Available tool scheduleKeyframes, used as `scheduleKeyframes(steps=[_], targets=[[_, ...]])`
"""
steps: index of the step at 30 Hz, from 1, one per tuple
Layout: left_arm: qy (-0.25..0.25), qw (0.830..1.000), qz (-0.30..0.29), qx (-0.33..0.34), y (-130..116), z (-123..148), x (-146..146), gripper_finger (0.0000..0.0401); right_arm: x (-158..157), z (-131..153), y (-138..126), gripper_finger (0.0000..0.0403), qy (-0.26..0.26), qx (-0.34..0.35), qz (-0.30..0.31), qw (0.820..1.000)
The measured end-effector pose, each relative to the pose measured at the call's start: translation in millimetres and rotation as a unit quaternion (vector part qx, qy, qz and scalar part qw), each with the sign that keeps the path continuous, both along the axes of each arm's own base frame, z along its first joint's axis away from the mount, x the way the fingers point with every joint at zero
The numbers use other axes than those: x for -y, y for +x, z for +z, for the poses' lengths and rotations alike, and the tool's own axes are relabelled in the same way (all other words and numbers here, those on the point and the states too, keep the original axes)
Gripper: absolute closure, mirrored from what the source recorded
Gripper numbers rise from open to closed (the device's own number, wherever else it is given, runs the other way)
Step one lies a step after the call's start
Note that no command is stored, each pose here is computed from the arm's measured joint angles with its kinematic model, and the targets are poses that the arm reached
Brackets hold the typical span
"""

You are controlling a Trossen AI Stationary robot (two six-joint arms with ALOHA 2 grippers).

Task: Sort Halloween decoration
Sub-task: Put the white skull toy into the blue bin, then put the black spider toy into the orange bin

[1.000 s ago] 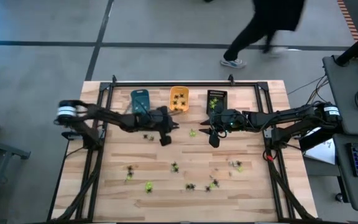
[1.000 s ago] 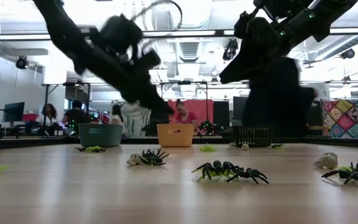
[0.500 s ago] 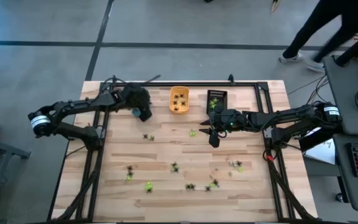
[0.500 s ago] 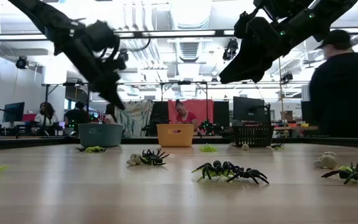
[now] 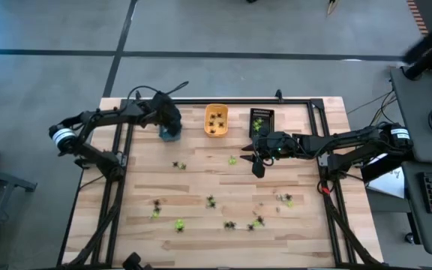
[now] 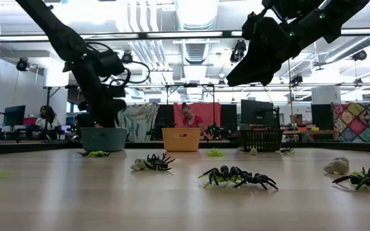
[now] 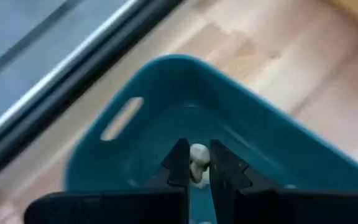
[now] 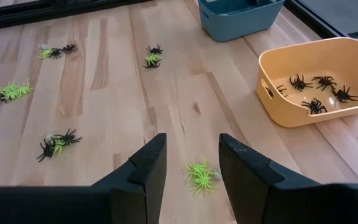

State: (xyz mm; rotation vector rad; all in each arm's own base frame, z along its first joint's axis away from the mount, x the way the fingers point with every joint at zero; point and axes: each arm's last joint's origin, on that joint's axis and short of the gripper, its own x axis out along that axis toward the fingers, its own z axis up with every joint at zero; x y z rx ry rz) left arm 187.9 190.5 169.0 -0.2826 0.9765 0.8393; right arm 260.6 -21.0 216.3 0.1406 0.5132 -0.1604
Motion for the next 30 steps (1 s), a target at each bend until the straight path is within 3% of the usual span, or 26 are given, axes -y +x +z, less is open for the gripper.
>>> scheduleKeyframes(steps=[4,16,22,30], targets=[[0.01,0.999,0.023,-0.03,2.0,-5.3,-5.0,0.037,-0.1,0.0,0.0,0.0268,0.0,0.0,0.0,1.0],[0.011,0.999,0.035,-0.037,2.5,-7.2,-6.2,0.0281,0.0,0.0,0.0,0.0268,0.005,0.001,-0.003,1.0],[0.01,0.999,0.029,-0.04,3.3,-5.3,-2.6,0.0272,0.2,0.0,0.0,0.0268,0.024,0.003,-0.015,1.0],[0.038,0.999,-0.016,-0.006,14.3,18.3,21.6,0.0274,3.4,12.6,4.8,0.0268,0.107,0.032,-0.066,0.992]])
